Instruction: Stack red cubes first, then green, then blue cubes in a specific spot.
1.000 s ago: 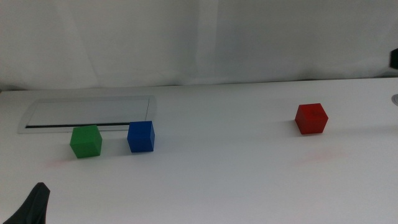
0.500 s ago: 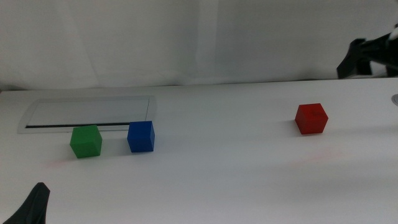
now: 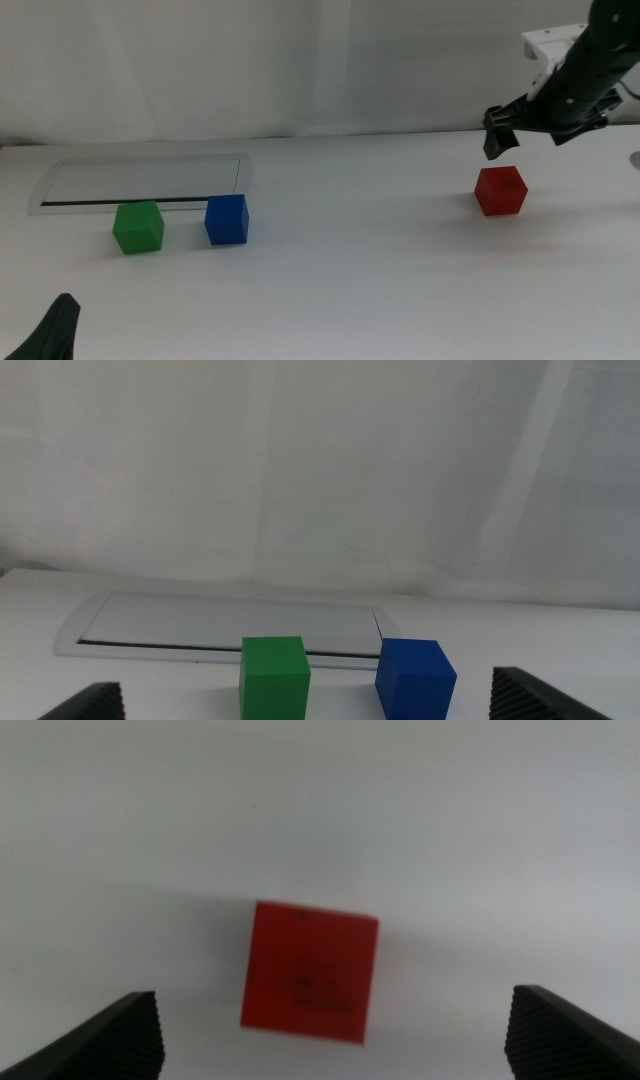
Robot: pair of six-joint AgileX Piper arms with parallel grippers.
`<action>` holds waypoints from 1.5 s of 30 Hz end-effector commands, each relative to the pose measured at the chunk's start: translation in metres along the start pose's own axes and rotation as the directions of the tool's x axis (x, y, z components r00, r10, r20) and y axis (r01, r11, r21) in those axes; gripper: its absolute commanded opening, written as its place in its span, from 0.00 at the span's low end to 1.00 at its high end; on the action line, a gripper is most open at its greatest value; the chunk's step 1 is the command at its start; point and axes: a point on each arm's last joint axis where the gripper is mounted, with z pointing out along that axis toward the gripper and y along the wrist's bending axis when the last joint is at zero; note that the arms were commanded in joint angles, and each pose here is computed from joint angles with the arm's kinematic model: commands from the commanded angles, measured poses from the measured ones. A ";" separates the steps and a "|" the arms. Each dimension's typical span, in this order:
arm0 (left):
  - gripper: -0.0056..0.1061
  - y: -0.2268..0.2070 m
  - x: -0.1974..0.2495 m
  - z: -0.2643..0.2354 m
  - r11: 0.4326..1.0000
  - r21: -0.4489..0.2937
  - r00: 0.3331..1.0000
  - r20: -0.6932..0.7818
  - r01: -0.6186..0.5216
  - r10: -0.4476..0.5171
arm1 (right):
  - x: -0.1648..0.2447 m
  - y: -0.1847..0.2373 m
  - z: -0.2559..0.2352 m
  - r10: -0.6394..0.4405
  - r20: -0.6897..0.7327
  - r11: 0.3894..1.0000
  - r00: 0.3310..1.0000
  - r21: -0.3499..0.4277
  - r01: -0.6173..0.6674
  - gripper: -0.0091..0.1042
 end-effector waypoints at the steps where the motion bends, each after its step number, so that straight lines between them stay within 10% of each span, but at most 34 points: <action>1: 0.88 0.002 0.014 0.001 1.000 0.000 0.999 -0.047 0.017 -0.017 | -0.005 0.002 0.011 -0.005 -0.013 1.000 1.000 0.009 0.005 0.88; 28: 0.86 0.002 0.014 0.001 1.000 0.000 0.999 -0.047 0.017 -0.017 | 0.001 0.010 0.086 0.070 -0.118 0.998 0.991 0.015 -0.069 0.78; 33: 0.86 0.002 0.014 0.001 1.000 0.000 0.999 -0.047 0.017 -0.017 | 0.004 0.010 0.093 0.070 -0.137 0.998 0.988 0.015 -0.068 0.58; 38: 0.86 0.002 0.014 0.001 1.000 0.000 0.999 -0.047 0.017 -0.017 | 0.003 0.010 0.091 0.087 -0.132 0.996 0.987 0.023 -0.085 0.06; 45: 0.86 0.002 0.014 0.001 1.000 0.000 0.999 -0.047 0.017 -0.017 | -0.006 0.015 0.044 0.193 -0.033 0.981 0.981 0.028 -0.192 0.06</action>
